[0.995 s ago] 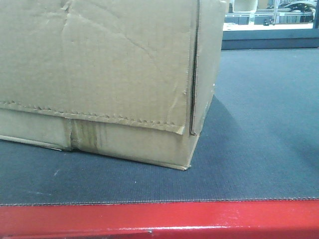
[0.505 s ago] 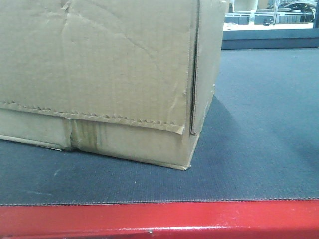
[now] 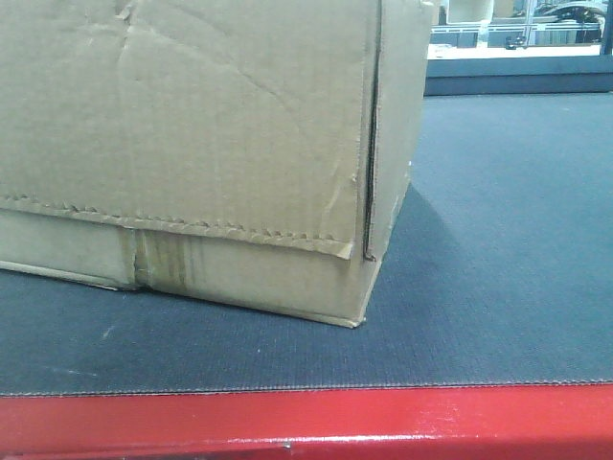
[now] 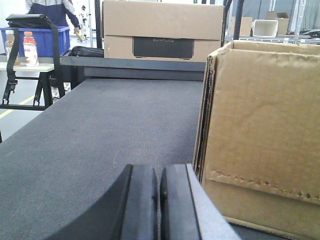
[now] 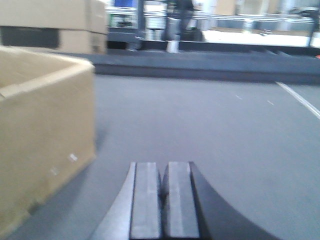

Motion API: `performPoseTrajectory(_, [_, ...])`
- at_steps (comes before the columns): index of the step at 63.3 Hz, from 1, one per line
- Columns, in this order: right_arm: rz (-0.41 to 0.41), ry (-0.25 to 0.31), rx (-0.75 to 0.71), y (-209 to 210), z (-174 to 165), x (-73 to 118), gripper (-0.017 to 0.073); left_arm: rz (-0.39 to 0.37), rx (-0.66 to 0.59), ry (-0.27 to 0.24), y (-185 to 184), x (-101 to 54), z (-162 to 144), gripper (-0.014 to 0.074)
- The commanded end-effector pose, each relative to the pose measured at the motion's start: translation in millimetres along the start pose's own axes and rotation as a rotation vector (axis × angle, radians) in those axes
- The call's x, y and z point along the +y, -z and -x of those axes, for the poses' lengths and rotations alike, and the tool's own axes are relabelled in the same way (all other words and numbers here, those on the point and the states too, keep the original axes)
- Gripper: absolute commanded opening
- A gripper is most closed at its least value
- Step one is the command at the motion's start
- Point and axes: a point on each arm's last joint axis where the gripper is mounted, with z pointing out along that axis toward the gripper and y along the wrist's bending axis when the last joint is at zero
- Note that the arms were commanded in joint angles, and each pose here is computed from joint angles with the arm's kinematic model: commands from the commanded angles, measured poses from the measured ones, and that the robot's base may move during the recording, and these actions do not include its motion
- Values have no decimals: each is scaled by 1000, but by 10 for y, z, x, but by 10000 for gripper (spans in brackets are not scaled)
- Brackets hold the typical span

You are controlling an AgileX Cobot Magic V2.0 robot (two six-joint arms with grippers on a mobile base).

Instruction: Grab carton from right shelf to conveyor

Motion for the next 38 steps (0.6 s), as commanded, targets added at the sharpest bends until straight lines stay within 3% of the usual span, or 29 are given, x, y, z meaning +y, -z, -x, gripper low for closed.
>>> performPoseTrajectory(1, [-25, 3, -6, 88, -208, -22, -69, 4, -29, 0, 6, 2, 29, 15])
performPoseTrajectory(14, [-24, 4, -50, 266, -668, -20, -69, 4, -29, 0, 6, 2, 29, 15])
performPoseTrajectory(17, [-24, 5, -103, 312, -639, -19, -69, 4, -29, 0, 6, 2, 29, 15])
performPoseTrajectory(20, [-18, 4, -38, 314, -702, -13, -69, 4, -29, 0, 6, 2, 29, 15])
performPoseTrajectory(38, [-19, 4, -48, 315, -692, -14, -69, 4, -29, 0, 6, 2, 29, 15])
